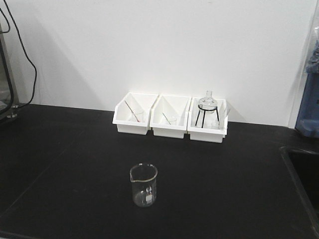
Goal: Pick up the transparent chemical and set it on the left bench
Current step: 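Hold the pipette in the right gripper while the base drives to the bins bench, then move the right gripper over the empty beaker and lower the pipette in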
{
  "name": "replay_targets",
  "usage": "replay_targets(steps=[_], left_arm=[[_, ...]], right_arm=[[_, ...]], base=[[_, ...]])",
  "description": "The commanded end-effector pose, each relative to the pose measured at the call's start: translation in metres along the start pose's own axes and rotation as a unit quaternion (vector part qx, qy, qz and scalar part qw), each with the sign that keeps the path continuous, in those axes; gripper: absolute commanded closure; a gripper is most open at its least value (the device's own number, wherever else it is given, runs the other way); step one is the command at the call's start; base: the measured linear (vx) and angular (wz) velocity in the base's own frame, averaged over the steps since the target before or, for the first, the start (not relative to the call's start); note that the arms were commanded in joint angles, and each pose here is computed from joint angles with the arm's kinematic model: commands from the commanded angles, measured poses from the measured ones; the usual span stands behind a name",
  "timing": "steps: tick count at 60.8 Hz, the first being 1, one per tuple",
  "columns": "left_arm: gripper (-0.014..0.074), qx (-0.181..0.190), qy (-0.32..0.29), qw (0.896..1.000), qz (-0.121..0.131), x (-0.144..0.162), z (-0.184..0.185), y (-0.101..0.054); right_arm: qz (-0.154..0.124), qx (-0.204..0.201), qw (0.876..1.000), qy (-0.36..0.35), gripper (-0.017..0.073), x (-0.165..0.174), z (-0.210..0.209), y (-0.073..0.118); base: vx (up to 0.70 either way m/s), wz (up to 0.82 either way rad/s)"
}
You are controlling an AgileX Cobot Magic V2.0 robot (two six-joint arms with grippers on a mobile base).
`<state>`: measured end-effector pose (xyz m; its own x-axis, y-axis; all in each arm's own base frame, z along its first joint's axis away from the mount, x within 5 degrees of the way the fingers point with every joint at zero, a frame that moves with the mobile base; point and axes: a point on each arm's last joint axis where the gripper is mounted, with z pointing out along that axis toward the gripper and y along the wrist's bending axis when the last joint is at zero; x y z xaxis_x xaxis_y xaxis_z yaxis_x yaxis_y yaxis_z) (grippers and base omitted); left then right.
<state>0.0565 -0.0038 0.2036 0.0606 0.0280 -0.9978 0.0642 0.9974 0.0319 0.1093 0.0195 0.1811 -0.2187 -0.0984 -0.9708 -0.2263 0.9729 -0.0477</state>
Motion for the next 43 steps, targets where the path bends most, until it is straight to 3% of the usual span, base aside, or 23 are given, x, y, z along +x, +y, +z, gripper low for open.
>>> replay_targets(steps=[1,43], left_arm=[[0.0597,-0.001,-0.041,0.999,-0.004,-0.0028,-0.0013,0.0001],[0.0597,-0.001,-0.041,0.999,-0.004,-0.0028,-0.0013,0.0001]], right_arm=[[0.002,-0.010,1.000,-0.029,0.0560,-0.0030,-0.0011,0.0023],[-0.004,-0.010,1.000,-0.030,0.0559,-0.0031,-0.0011,0.0021]], base=[[0.28,0.02],[0.17,-0.01]])
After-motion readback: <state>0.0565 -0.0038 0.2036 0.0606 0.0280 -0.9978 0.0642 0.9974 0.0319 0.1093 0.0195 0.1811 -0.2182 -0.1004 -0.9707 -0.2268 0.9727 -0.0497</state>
